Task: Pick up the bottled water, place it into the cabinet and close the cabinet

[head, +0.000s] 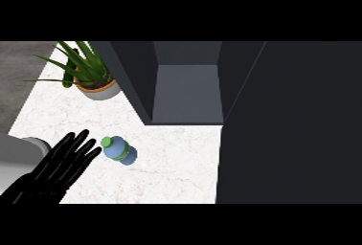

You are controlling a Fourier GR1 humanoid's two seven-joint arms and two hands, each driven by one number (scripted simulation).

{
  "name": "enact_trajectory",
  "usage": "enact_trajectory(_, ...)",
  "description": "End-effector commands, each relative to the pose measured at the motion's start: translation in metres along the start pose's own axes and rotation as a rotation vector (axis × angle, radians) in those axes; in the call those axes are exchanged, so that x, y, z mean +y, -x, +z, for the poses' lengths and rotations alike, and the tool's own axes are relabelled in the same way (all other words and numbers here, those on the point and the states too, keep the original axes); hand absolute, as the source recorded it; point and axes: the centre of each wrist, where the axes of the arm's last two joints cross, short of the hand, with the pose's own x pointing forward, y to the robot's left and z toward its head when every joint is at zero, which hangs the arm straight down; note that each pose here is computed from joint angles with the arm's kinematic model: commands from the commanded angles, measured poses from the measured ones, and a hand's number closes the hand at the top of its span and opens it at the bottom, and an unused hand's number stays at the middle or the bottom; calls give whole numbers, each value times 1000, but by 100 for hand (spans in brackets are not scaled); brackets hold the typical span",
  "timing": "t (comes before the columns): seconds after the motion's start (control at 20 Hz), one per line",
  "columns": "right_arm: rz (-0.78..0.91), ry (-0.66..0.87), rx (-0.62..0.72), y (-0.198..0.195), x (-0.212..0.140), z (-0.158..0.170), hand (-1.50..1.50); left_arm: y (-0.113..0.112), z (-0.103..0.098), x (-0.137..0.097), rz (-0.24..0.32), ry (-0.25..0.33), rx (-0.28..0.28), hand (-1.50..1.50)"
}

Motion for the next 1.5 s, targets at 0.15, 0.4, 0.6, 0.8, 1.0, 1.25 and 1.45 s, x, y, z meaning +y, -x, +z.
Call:
enact_trajectory(0.15,-13,4,4,-10,0,30,-150,-2,30,2,-5,1,25,-150)
enact_trajectory(0.4,-19,5,-5,19,2,40,-150,21,39,30,8,-29,3,-150)
enact_trajectory(0.6,0,-1,3,33,4,30,-150,8,42,31,-20,-14,-35,-150)
enact_trajectory(0.8,-11,-3,0,31,-6,13,-150,26,48,42,-22,-49,-37,-150)
enact_trajectory(1.0,19,-6,-23,12,-6,31,-150,49,38,54,-31,-98,-30,-150)
enact_trajectory(1.25,19,-16,-31,21,9,39,-150,56,37,84,-50,-99,-5,-150)
enact_trajectory(1.45,24,-25,-19,29,-2,41,-150,62,13,104,-73,-104,-7,-150)
